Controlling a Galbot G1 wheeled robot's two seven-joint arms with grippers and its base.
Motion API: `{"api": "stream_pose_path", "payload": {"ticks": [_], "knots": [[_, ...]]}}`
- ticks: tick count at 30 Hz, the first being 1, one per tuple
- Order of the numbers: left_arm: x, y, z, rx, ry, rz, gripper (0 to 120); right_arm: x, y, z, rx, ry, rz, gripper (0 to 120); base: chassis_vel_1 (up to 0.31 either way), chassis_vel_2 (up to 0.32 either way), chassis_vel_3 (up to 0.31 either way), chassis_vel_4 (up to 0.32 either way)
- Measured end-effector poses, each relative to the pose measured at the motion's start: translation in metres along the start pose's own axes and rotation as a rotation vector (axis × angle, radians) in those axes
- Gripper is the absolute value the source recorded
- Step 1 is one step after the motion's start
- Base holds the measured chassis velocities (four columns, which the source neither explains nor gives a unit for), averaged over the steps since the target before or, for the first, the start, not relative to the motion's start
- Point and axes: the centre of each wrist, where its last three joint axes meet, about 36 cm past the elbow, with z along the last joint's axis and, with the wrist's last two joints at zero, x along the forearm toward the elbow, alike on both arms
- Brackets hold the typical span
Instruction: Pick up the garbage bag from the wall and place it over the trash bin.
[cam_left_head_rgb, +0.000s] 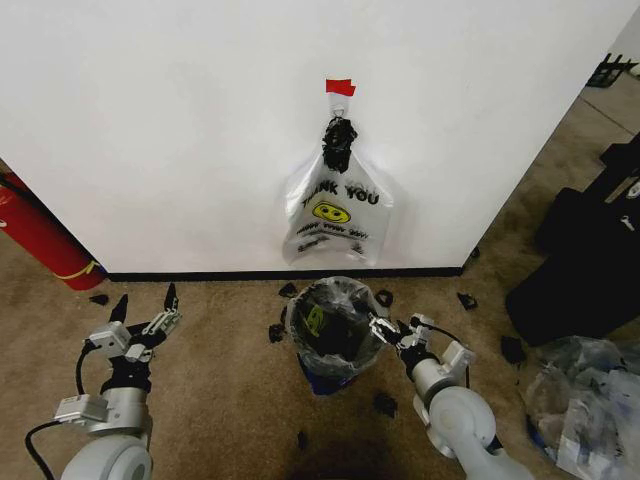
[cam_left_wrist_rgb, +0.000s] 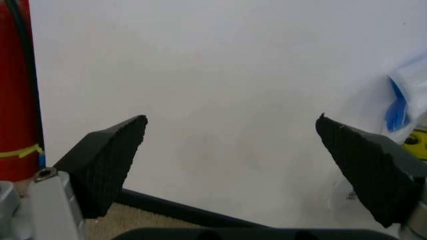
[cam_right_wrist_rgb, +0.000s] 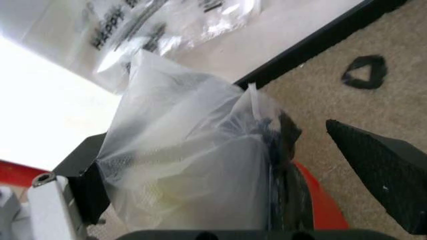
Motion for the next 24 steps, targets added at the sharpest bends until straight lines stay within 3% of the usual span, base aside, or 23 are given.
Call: {"api": "stream_pose_path", "payload": {"ticks": [7, 13, 19, 21, 24], "knots": [[0.004, -0.006, 0.001, -0.006, 0.010, 0.030, 100, -0.001, -0.014, 0.001, 0.002, -0.013, -0.040, 100, 0.000, 0.000, 0.000, 0.000], [0.020, -0.033, 0.015, -0.021, 0.069, 0.149, 100, -0.003, -0.028, 0.001, 0.008, -0.050, -0.033, 100, 0.000, 0.000, 0.000, 0.000], [0.033, -0.106, 0.030, -0.082, 0.180, 0.417, 100, -0.001, -0.026, -0.002, 0.008, -0.067, -0.003, 100, 0.000, 0.000, 0.000, 0.000], [0.032, -0.111, 0.030, -0.086, 0.188, 0.438, 100, 0.000, -0.026, -0.002, 0.009, -0.069, -0.002, 100, 0.000, 0.000, 0.000, 0.000], [0.022, -0.134, 0.032, -0.107, 0.277, 0.542, 100, 0.005, -0.023, -0.003, 0.006, -0.076, 0.000, 100, 0.000, 0.000, 0.000, 0.000]]}}
